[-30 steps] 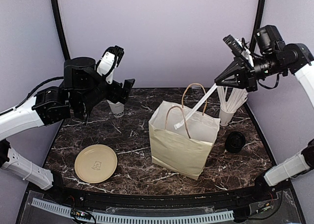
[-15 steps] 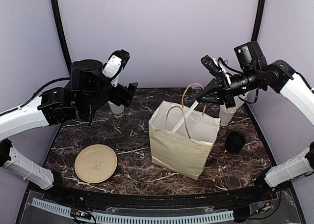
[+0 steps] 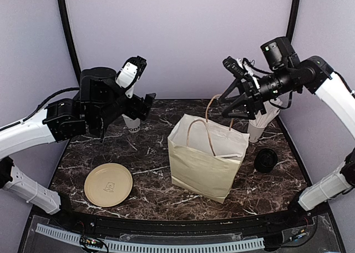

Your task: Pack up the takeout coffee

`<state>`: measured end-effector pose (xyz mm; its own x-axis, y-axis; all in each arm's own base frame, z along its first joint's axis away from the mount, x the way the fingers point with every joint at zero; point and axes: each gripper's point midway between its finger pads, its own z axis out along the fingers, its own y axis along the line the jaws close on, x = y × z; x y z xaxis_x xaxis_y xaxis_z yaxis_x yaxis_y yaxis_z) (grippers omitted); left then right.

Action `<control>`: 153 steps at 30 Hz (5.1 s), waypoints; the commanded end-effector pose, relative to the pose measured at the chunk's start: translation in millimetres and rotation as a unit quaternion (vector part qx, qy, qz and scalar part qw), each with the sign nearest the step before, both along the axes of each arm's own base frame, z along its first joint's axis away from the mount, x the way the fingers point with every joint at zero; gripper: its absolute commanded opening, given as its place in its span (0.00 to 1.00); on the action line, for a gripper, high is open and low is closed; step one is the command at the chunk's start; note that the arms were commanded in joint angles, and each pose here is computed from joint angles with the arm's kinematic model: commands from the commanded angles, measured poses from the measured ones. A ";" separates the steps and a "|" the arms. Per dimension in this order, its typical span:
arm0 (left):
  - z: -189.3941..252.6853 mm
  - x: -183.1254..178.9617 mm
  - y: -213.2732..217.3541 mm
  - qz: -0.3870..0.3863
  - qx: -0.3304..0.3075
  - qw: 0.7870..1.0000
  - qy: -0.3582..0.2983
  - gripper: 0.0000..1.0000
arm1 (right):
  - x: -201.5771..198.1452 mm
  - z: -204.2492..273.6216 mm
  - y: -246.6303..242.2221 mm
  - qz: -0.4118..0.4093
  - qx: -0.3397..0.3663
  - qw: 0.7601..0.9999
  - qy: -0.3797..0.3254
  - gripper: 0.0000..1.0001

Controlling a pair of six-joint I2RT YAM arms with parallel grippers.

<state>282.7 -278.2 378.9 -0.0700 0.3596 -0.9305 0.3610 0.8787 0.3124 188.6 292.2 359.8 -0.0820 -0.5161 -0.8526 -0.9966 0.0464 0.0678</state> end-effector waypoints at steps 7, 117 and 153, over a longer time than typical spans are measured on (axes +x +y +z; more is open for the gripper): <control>-6.7 -0.8 2.6 0.001 0.008 1.000 0.000 0.97 | 112.9 27.0 -84.7 -0.221 0.003 0.975 -0.032 0.51; -15.9 3.5 -9.8 -0.006 0.018 1.000 0.015 0.97 | 14.0 188.3 -103.1 -0.004 0.275 0.961 0.010 0.00; -24.4 5.3 -5.3 0.005 0.042 0.999 0.009 0.98 | 31.0 13.9 41.8 -0.031 0.090 0.995 -0.002 0.00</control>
<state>287.9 -287.6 345.3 -0.1082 0.4481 -0.8874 0.3780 0.8442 0.3801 214.0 324.0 355.2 -0.1775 -0.3723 -0.9110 -0.9836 0.0980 0.1516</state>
